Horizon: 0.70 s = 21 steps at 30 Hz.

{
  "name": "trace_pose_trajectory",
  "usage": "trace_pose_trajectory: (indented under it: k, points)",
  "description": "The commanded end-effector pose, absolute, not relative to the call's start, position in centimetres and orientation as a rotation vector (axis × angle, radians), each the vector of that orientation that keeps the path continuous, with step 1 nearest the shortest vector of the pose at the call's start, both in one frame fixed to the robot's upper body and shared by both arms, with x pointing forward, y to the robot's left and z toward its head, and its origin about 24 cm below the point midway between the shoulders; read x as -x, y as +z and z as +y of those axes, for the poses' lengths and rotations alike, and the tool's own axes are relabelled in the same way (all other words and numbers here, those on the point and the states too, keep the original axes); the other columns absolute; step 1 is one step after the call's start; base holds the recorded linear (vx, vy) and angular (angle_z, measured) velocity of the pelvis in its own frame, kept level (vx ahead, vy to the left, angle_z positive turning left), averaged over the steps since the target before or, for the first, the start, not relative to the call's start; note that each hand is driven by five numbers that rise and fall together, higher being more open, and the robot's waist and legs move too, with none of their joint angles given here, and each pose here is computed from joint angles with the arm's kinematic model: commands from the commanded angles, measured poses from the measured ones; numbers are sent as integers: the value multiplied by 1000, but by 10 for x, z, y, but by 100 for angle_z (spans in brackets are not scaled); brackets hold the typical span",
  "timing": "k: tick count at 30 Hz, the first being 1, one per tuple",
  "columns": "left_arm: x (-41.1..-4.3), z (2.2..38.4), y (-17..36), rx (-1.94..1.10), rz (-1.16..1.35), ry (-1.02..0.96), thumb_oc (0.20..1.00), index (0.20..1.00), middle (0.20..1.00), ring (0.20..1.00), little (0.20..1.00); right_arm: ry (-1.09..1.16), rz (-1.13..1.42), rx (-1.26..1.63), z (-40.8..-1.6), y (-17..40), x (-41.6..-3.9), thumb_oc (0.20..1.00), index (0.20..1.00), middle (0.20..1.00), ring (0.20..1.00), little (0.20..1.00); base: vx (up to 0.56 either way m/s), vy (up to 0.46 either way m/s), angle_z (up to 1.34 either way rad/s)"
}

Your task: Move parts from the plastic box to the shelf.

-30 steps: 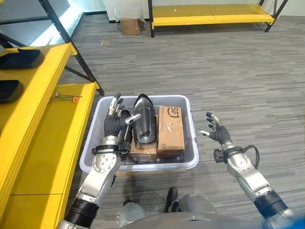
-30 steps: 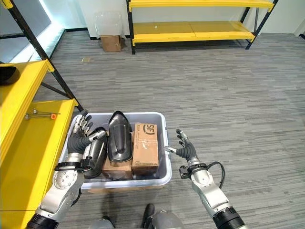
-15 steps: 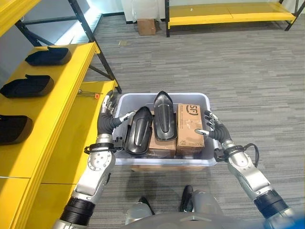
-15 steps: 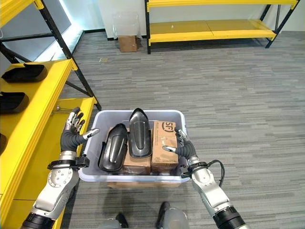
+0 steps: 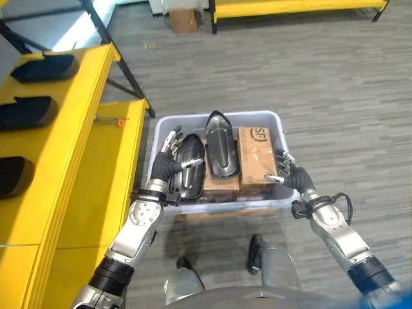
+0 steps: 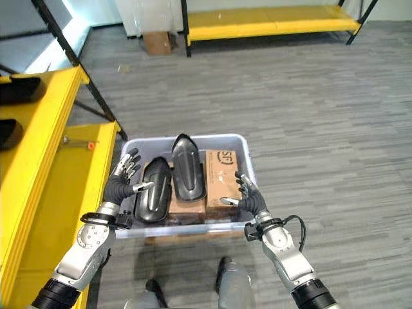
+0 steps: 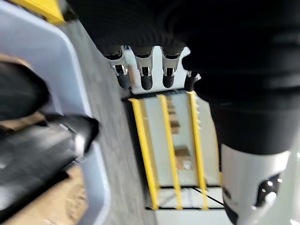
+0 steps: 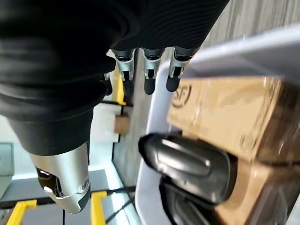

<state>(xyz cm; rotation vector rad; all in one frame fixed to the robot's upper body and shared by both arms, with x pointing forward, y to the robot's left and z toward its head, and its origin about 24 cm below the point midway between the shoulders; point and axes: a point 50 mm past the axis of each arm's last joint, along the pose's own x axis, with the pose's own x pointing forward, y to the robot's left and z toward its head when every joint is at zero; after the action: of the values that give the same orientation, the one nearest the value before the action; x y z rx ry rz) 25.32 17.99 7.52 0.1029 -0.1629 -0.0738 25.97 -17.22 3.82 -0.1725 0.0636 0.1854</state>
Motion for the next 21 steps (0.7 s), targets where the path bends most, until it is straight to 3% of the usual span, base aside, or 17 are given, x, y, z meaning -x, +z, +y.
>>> trace_pose_trajectory:
  k: [1, 21]
  points:
    - [-257, 178, 118, -138, -371, -110, 1000, 1000, 1000, 1000, 1000, 144, -176, 30, -162, 91, -284, 1000, 1000, 1000, 1000, 1000, -190, -45, 1]
    - [-295, 124, 196, -36, -645, -164, 1000, 1000, 1000, 1000, 1000, 113, -500, 60, -119, 213, -345, 1000, 1000, 1000, 1000, 1000, -56, -33, -4]
